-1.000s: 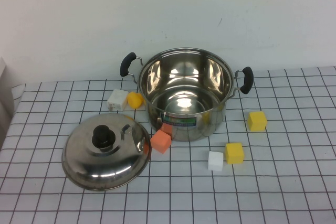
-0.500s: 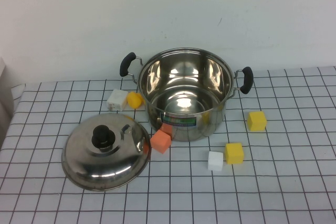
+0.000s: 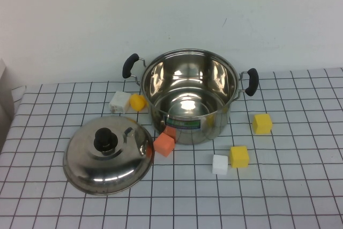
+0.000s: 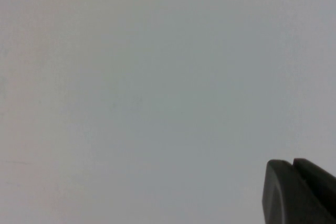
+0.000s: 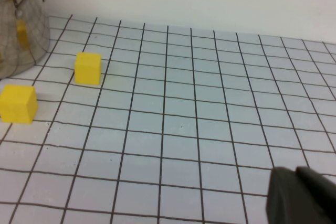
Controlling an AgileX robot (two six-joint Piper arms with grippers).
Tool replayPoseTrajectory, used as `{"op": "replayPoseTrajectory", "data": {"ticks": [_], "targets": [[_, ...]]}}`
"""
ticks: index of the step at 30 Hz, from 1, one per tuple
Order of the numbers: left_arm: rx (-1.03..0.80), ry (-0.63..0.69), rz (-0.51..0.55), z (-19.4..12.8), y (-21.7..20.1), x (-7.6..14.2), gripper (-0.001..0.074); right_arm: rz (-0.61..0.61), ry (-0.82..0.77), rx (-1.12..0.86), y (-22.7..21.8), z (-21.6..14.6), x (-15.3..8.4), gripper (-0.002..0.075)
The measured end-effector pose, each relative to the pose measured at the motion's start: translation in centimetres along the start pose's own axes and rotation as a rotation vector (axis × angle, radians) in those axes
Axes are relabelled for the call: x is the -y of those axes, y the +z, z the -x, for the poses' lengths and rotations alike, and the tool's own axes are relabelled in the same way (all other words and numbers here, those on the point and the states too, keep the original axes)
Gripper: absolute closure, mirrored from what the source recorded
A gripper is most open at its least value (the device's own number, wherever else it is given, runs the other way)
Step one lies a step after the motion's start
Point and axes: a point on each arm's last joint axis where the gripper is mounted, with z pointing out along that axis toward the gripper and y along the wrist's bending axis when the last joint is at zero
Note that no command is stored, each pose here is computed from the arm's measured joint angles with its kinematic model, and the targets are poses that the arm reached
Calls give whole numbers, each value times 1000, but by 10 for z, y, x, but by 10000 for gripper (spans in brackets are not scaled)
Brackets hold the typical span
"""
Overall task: Cover the pot
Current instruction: Pick up the pot lid
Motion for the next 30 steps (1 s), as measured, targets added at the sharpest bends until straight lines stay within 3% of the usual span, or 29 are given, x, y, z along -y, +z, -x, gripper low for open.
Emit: {"op": "replayPoseTrajectory", "data": {"ticks": [8, 15, 22, 25, 30], "targets": [[-29, -45, 53, -24, 56, -9, 736, 0, 0, 0, 0, 0, 0, 717], [-267, -108, 126, -85, 103, -22, 736, 0, 0, 0, 0, 0, 0, 717], [-405, -1, 91, -156, 141, -32, 719, 0, 0, 0, 0, 0, 0, 717], [-427, 26, 14, -181, 150, -30, 631, 0, 0, 0, 0, 0, 0, 717], [-472, 56, -104, -221, 158, -28, 326, 0, 0, 0, 0, 0, 0, 717]]}}
